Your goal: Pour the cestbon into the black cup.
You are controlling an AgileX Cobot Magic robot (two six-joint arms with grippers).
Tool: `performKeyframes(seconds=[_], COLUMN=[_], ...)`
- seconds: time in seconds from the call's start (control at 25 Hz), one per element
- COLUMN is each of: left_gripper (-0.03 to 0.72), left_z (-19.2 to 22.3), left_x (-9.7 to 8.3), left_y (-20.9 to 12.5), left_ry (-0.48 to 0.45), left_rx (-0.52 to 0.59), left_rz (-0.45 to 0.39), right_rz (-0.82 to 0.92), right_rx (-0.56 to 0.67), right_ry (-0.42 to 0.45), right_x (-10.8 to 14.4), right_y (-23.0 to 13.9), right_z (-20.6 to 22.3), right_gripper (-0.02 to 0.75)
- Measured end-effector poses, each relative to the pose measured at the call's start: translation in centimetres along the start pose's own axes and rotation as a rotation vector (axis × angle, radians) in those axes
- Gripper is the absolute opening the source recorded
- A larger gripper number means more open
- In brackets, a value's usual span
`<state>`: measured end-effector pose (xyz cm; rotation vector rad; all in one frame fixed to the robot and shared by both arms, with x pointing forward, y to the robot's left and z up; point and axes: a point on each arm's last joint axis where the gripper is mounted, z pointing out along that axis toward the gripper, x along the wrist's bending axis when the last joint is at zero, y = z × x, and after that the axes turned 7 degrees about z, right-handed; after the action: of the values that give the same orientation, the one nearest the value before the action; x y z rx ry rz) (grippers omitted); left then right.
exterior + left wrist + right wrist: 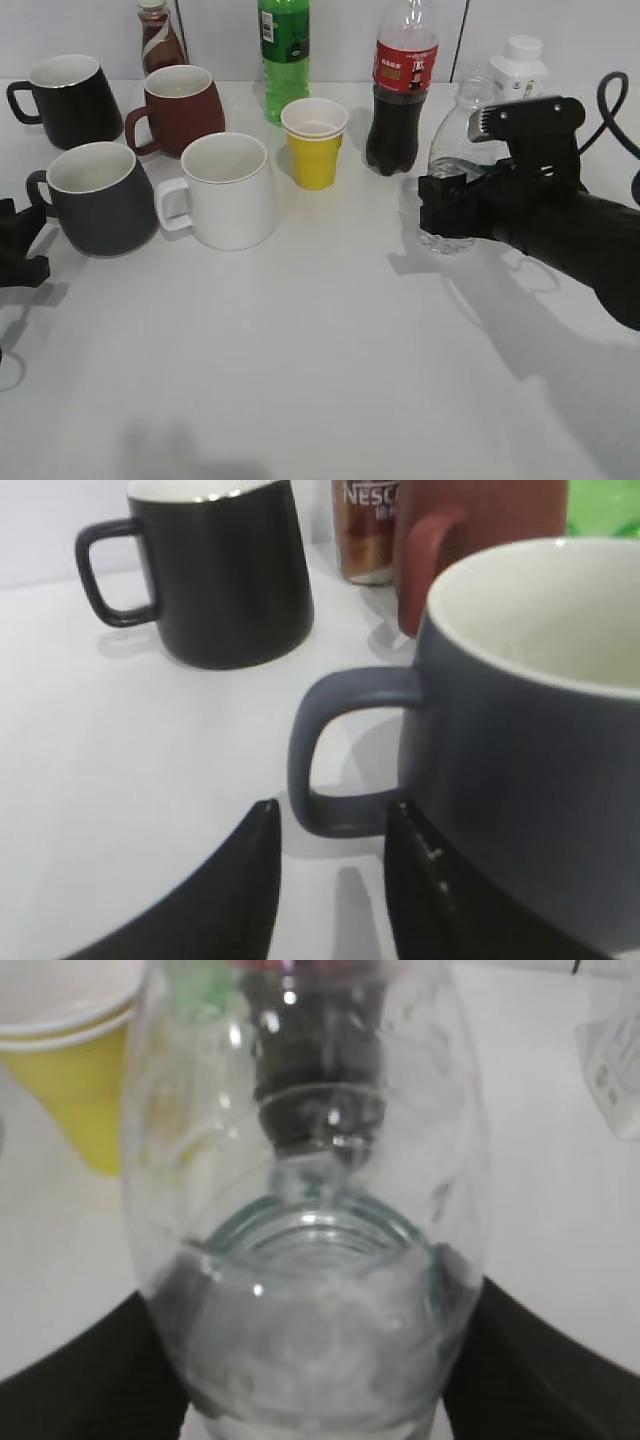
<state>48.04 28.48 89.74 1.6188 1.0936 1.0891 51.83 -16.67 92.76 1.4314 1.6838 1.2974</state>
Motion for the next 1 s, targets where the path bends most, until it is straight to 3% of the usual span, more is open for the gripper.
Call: performKeyframes(seconds=[0.08, 0.32, 0.48, 0.56, 0.76, 1.0], left_gripper=[0.269, 0.274, 0.276, 0.279, 0.33, 0.479], left_z=[-0.3, -1.2, -3.1, -4.4, -9.5, -18.4], left_x=[0.0, 0.3, 0.8, 1.0, 1.3, 1.3], left_y=[0.2, 2.3, 5.5, 6.7, 11.1, 16.7], left_ry=[0.001, 0.023, 0.048, 0.054, 0.091, 0.113], left_rx=[-0.005, -0.09, -0.154, -0.118, 0.0, -0.019], left_rz=[0.001, 0.019, 0.012, -0.031, -0.048, -0.12], right_rz=[-0.002, -0.034, -0.051, -0.075, -0.183, -0.205], right_rx=[-0.014, -0.085, -0.197, -0.226, -0.172, -0.053], right_ry=[-0.002, 0.005, 0.031, 0.058, 0.135, 0.159], right_x=[-0.1, -0.1, 0.4, 0.9, 1.9, 1.3], right_y=[-0.3, 0.6, 3.9, 5.9, 10.1, 11.0], right_z=[-0.2, -0.7, -2.8, -4.6, -10.4, -19.3], right_gripper=[0.488, 0.648, 0.66, 0.66, 0.66, 0.659])
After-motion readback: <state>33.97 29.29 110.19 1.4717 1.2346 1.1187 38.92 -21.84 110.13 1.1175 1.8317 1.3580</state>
